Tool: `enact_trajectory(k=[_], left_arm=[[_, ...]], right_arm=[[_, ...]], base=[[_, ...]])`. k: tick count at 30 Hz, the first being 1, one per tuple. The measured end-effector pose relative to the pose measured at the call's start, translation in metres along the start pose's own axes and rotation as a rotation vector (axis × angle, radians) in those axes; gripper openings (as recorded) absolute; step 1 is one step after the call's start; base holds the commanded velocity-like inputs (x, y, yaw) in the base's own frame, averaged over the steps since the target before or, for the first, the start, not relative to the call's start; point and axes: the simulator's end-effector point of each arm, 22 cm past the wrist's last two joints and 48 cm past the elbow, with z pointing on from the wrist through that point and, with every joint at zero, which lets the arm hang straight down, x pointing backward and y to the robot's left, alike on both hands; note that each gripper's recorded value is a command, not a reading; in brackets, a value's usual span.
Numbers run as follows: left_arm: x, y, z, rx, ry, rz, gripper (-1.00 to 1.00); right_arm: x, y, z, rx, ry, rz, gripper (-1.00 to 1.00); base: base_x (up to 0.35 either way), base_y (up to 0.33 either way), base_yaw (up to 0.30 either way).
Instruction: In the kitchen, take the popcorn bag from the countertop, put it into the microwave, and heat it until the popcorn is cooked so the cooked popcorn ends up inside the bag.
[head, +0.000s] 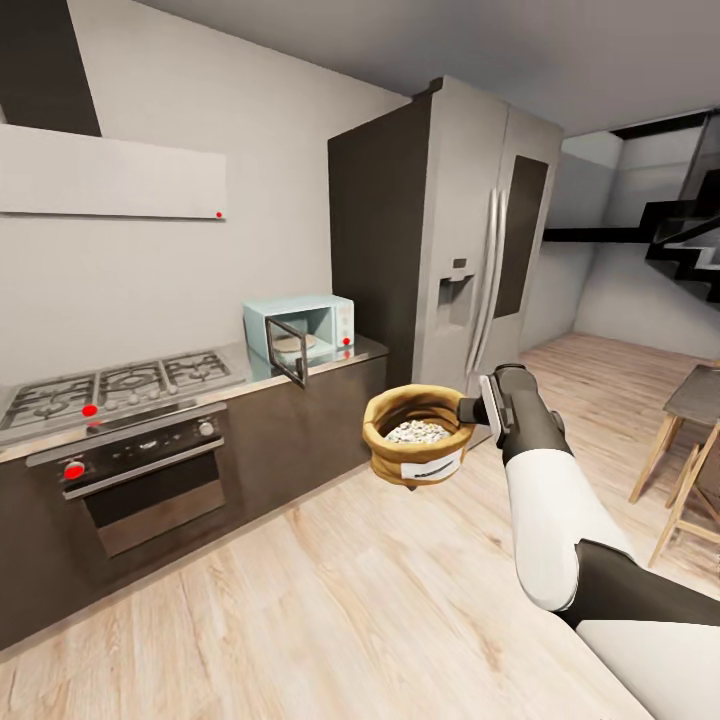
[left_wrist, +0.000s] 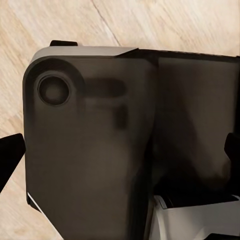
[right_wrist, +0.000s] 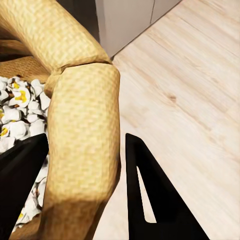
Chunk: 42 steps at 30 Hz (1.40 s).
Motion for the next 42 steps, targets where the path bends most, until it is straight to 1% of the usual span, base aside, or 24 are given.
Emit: enact_trajectory(k=[12,17,22,39,42], left_arm=[[0.0001,-0.0002,0.0,0.001,0.0,0.0,1.0],[0.0009,-0.0003,-0.0002,0.001,0.001,0.0,1.0],[0.0007,-0.0003,-0.0002,0.001,0.001,0.0,1.0],[0.0009,0.0009,-0.0002,-0.001,0.001,0.0,1.0],[0.0005,0.0003,-0.0002,0.0,0.0,0.0,1.0]], right_arm=[[-0.0001,0.0,-0.0003,0.0,0.0,0.0,-1.0],[-0.0002,-0.002,-0.0008,0.009,-0.001,-0.002,-1.0],[0.0002,0.0008,-0.0006,-0.003,0.0,0.0,-1.0],[0.0002,-0.0014,-0.0007,0.009,0.0,-0.003,-1.0],[0.0004,0.0015,-0.0006,-0.002,0.0,-0.001,-1.0]], base=[[0.025,0.0,0.0],[0.305,0.0,0.0],[0.321,0.0,0.0],[0.315,0.0,0.0],[0.32,0.0,0.0]])
